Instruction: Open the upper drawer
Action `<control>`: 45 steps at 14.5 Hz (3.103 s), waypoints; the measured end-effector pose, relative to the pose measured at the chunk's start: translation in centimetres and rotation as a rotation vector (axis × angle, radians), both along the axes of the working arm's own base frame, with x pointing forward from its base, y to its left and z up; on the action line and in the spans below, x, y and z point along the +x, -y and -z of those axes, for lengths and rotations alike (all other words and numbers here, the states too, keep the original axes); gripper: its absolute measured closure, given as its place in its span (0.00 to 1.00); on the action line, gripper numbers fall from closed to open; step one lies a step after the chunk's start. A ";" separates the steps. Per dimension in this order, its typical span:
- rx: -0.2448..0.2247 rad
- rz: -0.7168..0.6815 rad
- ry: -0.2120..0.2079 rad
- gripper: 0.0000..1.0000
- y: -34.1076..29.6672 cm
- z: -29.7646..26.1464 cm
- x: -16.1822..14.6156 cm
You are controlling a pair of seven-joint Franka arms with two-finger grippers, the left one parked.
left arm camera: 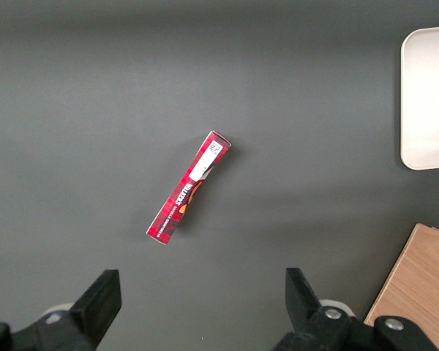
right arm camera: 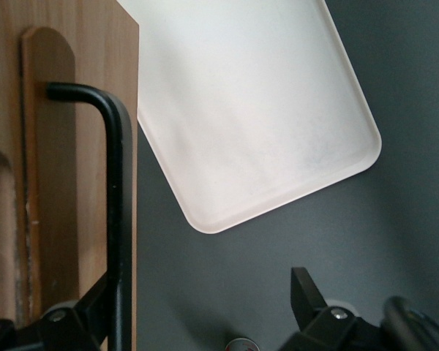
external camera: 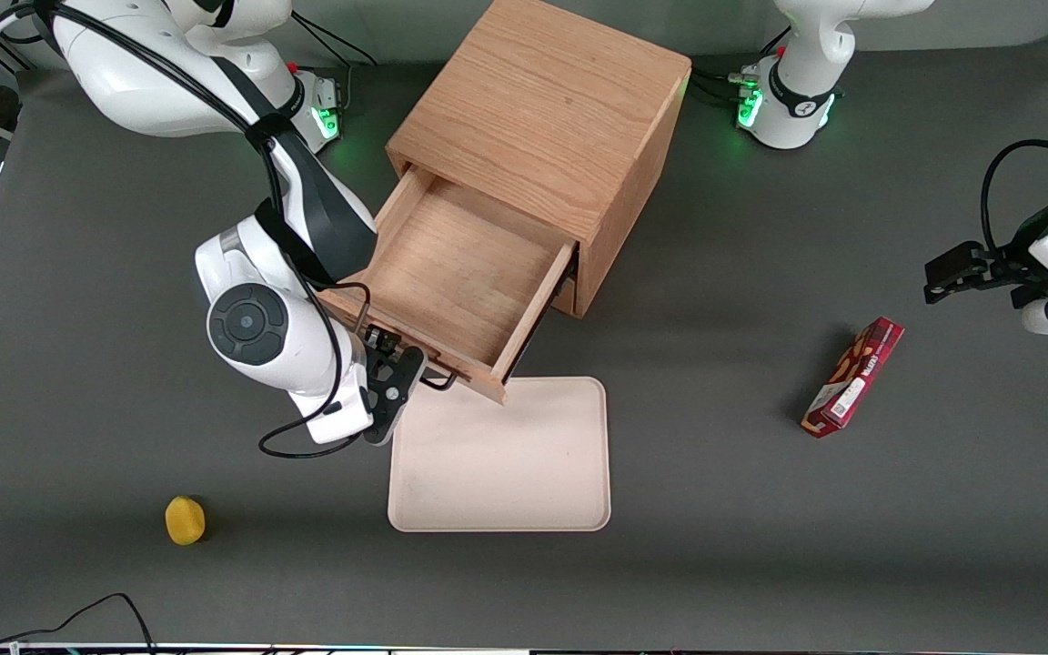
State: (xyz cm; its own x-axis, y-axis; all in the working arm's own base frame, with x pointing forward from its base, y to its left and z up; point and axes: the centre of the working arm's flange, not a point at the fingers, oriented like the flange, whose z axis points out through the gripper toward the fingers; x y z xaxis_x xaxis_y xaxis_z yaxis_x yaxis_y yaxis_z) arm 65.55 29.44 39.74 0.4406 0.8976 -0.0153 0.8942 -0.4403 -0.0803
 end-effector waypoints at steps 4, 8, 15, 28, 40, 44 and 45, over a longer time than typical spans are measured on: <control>0.000 0.000 0.000 0.00 -0.1 -1.0 0.1; -0.003 0.001 -0.001 0.00 -0.1 -3.5 0.2; 0.005 0.060 0.064 0.00 2.5 -12.8 -0.2; 0.034 0.688 0.054 0.00 21.6 -27.2 -12.4; -0.014 0.919 -0.057 0.00 27.3 -26.7 -15.2; -0.019 0.949 -0.042 0.00 26.6 -25.1 -13.2; -0.021 0.957 -0.040 0.00 26.6 -24.6 -12.7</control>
State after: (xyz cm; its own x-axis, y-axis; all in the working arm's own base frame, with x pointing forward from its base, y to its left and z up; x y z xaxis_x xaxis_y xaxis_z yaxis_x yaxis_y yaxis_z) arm 52.83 2.87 64.39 0.9859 0.1567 -0.0582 0.1513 -0.9847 -0.0869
